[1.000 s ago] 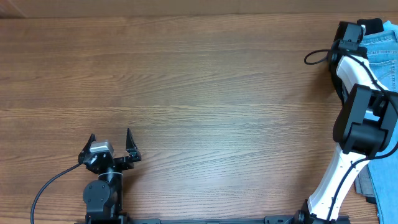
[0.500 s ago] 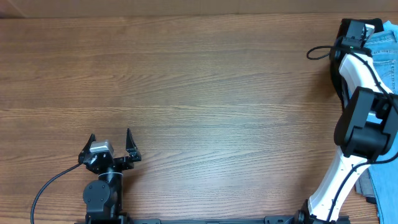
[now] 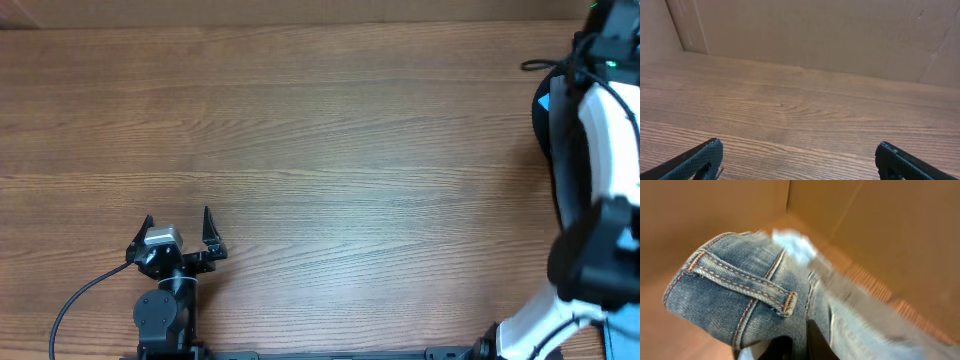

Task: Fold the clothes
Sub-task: 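Pull the jeans leftward off the stack and lay them flat, then move the left gripper to the jeans waistband near the back pocket, then grasp the waistband with the left gripper and pull it leftward to straighten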

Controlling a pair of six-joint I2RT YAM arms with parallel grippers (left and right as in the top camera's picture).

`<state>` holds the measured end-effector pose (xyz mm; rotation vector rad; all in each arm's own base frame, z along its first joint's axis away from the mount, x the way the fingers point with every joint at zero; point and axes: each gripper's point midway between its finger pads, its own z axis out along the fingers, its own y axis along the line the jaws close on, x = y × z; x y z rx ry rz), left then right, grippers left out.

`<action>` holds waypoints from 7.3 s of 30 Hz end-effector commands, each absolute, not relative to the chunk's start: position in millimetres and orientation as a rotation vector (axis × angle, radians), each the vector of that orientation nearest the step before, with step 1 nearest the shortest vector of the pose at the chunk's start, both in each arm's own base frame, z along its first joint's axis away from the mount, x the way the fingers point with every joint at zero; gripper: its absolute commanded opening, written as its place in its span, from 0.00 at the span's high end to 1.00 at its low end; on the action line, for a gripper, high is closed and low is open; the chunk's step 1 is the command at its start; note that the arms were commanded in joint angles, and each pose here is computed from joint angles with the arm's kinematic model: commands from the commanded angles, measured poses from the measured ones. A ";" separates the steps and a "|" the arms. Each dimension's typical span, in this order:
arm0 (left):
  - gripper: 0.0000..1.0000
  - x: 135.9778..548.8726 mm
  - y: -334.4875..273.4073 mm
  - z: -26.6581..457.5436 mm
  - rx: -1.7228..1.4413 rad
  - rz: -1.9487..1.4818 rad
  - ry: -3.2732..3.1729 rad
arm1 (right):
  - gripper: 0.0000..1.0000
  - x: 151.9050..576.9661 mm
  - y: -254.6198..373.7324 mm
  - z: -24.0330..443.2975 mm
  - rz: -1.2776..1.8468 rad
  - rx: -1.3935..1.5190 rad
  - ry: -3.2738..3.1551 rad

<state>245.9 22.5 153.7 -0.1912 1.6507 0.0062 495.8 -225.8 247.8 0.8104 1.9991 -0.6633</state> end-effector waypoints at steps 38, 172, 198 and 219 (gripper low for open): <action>0.00 245.6 25.9 153.8 -0.189 0.035 1.647 | 0.00 453.3 237.8 382.2 0.484 0.030 2.107; 0.96 342.5 199.3 -44.4 -1.031 0.347 2.833 | 0.00 269.6 -23.6 259.2 0.049 1.019 2.596; 0.85 429.5 177.7 -3.2 -0.476 0.295 2.777 | 0.00 269.6 -23.6 259.2 0.049 1.019 2.596; 0.00 431.5 157.1 114.2 -0.549 0.280 2.684 | 0.00 269.6 -23.6 259.2 0.049 1.019 2.596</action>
